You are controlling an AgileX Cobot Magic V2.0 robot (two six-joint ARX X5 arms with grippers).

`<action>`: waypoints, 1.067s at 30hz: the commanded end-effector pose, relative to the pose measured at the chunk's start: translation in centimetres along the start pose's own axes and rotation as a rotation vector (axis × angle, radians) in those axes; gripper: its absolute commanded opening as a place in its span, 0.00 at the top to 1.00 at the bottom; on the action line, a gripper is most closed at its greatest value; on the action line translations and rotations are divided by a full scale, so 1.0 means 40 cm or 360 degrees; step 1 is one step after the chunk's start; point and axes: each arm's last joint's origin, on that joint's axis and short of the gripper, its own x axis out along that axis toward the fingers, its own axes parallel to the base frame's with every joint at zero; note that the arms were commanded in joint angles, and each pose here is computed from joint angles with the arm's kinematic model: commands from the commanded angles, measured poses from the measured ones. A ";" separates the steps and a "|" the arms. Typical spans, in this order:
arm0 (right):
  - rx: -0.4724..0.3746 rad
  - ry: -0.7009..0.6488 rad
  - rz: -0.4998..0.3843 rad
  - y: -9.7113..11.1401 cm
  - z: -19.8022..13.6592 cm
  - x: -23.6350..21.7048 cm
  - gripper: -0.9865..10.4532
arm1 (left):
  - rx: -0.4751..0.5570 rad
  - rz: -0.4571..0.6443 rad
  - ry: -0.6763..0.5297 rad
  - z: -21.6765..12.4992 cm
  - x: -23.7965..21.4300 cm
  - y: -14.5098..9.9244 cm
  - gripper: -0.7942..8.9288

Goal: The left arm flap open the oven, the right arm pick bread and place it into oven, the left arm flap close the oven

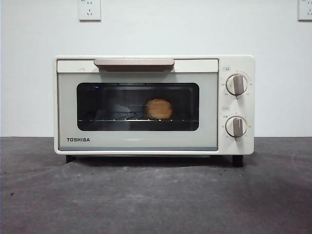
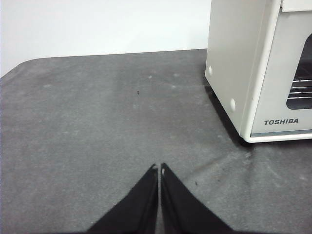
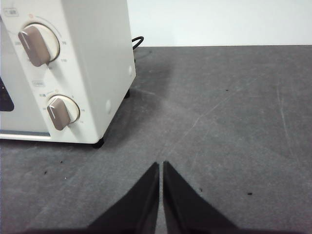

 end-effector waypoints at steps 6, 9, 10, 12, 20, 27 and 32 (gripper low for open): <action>0.0036 -0.0019 0.0000 0.000 0.000 0.001 0.91 | -0.0006 0.0004 0.0041 -0.018 0.005 0.000 0.90; 0.0036 -0.0019 0.0001 0.000 0.000 0.001 0.91 | -0.0006 0.0004 0.0041 -0.018 0.005 0.000 0.90; 0.0035 -0.0019 0.0001 0.000 0.000 0.001 0.91 | -0.0006 0.0004 0.0041 -0.018 0.005 0.000 0.90; 0.0035 -0.0019 0.0001 0.000 0.000 0.001 0.91 | -0.0006 0.0004 0.0042 -0.018 0.005 0.000 0.90; 0.0036 -0.0019 0.0001 0.000 0.000 0.001 0.91 | -0.0006 0.0004 0.0041 -0.018 0.005 0.000 0.90; 0.0036 -0.0019 0.0001 0.000 0.000 0.001 0.91 | -0.0006 0.0004 0.0041 -0.018 0.005 0.000 0.90; 0.0036 -0.0019 0.0001 0.000 0.000 0.001 0.91 | -0.0006 0.0004 0.0041 -0.018 0.005 0.000 0.90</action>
